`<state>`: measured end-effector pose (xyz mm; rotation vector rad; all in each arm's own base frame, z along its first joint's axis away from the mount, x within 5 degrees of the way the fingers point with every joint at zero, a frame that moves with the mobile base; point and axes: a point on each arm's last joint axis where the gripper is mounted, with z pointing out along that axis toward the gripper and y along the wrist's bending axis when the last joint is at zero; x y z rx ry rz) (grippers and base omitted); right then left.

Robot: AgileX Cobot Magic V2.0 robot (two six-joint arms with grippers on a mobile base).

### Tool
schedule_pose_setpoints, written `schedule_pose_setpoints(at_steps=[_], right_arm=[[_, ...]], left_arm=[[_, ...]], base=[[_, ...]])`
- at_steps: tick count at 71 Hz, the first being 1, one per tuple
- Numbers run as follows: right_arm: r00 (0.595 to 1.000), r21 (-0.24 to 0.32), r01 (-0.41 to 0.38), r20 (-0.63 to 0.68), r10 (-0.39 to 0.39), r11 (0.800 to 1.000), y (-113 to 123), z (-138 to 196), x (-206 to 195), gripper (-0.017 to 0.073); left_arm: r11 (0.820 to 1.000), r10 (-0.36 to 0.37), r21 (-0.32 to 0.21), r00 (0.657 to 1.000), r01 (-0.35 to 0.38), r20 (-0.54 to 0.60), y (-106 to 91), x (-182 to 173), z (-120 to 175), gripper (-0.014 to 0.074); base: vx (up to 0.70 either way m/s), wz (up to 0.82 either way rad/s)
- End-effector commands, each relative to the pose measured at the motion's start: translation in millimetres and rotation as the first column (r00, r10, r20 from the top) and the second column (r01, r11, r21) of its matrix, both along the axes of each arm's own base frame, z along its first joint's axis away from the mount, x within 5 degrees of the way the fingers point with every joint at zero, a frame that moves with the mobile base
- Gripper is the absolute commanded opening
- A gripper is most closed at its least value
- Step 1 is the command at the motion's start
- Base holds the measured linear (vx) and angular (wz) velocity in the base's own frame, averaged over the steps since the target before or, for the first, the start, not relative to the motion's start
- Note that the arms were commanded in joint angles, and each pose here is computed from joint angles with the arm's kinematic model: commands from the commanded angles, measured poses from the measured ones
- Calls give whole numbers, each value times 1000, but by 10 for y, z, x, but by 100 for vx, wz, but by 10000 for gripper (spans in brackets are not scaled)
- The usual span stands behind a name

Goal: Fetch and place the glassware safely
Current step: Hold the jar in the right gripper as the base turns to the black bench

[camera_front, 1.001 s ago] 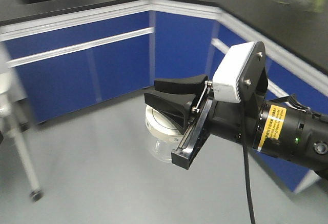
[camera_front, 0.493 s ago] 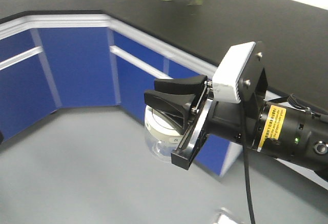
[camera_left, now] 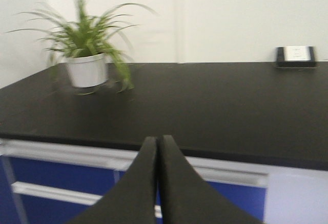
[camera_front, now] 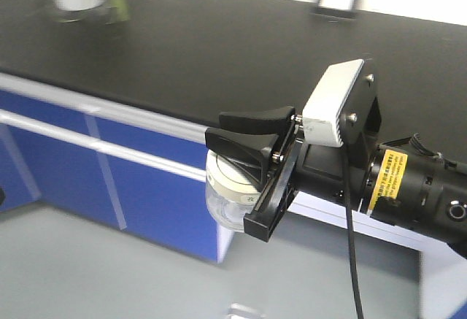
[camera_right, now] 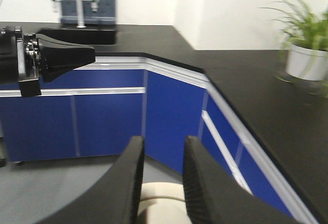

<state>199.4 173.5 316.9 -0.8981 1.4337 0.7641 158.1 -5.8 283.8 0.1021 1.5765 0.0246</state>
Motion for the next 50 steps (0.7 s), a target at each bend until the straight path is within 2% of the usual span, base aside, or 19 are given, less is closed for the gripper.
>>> schedule_pose_setpoints(at_steps=[1,32,50], right_arm=[[998,92,-30,50,25,995,-12,219,-51,0],[998,93,-30,50,26,995,-12,220,-51,0],[998,93,-30,50,26,995,-12,220,-51,0]], left_arm=[[1000,-10,-18,995,11,99,-14,7,159,-7],[1000,-10,-18,995,11,99,-14,7,159,-7],[1000,-10,-18,995,11,97,-14,10,156,-7]], base=[[17,-67],[17,-63],[18,-32]])
